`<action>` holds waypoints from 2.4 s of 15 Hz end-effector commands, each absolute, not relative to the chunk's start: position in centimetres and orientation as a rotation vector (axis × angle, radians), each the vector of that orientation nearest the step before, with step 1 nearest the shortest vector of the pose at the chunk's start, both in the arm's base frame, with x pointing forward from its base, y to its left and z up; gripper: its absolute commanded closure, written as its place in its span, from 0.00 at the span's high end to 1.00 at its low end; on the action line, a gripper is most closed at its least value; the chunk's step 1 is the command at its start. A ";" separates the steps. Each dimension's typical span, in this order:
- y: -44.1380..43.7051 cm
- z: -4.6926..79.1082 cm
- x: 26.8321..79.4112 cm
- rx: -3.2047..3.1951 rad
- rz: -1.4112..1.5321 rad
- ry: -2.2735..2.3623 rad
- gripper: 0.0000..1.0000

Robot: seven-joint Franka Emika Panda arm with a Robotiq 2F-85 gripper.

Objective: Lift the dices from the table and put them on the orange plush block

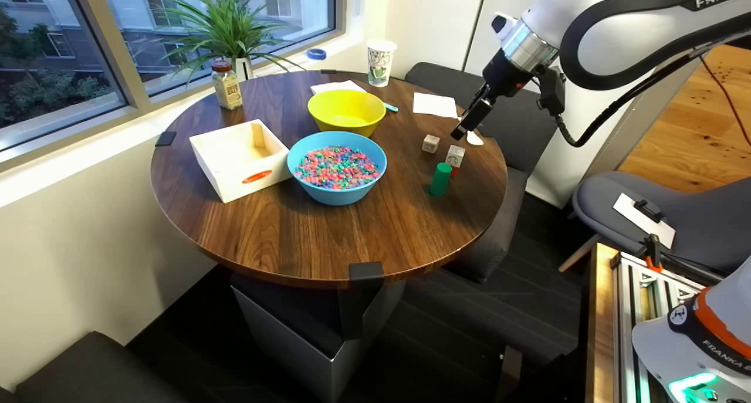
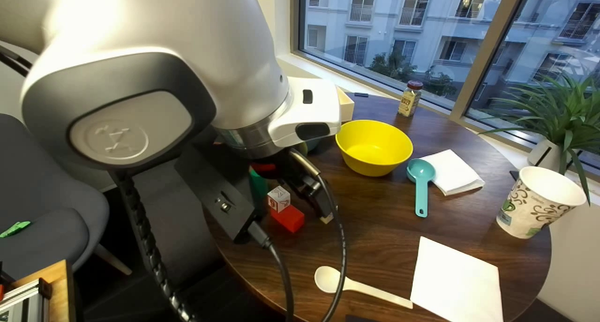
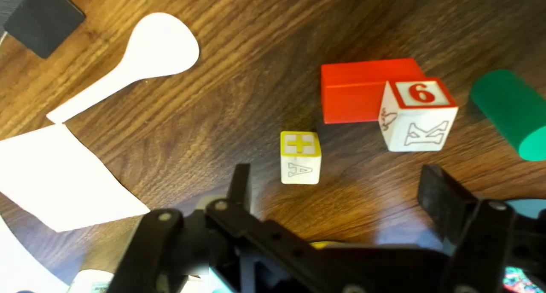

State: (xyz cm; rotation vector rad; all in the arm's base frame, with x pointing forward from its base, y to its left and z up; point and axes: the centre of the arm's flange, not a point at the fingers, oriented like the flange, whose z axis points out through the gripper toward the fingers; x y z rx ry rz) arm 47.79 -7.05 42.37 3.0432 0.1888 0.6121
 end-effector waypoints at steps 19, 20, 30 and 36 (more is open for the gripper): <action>-10.3 37.1 54.0 3.125 0.638 0.181 0.56; -10.2 37.1 54.2 3.128 0.638 0.185 0.47; -9.7 36.3 54.6 3.139 0.624 0.236 0.34; -9.8 36.8 54.5 3.121 0.631 0.248 0.24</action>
